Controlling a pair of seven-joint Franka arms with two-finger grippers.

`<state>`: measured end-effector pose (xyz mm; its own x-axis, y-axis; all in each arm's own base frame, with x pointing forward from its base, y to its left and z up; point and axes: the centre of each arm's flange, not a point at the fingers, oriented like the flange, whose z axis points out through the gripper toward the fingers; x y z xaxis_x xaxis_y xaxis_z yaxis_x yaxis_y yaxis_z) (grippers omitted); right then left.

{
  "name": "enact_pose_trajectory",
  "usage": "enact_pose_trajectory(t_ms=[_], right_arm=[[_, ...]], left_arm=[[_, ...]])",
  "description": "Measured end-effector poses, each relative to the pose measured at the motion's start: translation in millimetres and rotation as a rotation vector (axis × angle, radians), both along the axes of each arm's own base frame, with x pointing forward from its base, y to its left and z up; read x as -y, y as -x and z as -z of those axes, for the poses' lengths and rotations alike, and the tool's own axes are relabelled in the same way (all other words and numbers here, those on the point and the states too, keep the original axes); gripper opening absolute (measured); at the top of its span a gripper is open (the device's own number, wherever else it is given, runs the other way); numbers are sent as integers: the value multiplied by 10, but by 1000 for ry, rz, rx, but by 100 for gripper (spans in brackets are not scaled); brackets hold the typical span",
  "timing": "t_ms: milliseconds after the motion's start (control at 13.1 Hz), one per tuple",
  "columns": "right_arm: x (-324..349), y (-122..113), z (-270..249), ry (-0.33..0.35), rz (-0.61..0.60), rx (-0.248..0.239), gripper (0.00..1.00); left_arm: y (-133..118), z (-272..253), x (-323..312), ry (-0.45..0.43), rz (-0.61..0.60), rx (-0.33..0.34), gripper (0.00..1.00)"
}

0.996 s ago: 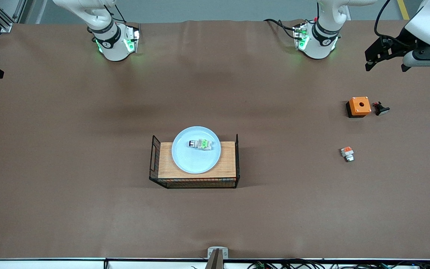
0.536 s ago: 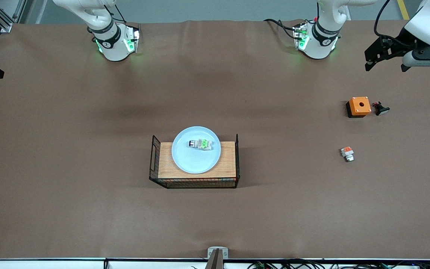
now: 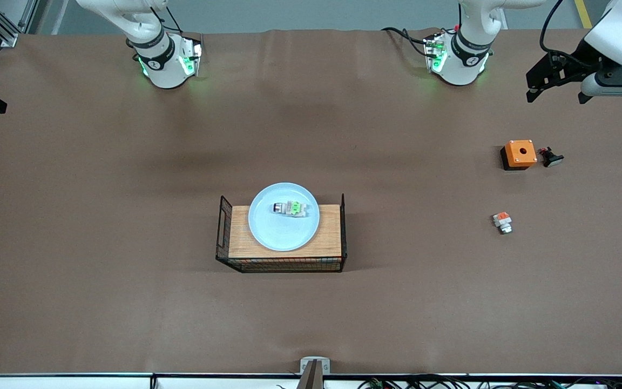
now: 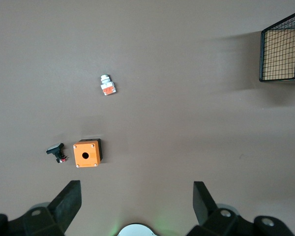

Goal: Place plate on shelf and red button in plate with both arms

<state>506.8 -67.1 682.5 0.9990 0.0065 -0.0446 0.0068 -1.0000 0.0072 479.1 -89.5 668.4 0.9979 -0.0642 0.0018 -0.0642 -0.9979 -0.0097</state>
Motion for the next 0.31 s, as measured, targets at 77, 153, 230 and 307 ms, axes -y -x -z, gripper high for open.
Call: enact_pose_trajectory(t_ms=[77,153,230,307], right_arm=[[0,0,0,0,0,0,100],[0,0,0,0,0,0,100],[0,0,0,0,0,0,100],[0,0,0,0,0,0,100]], left_arm=[[1,0,8,0,2,0,100],[4,0,21,-1,4,0,100],[5,1,31,-1,6,0,100],[6,1,34,-1,6,0,100]])
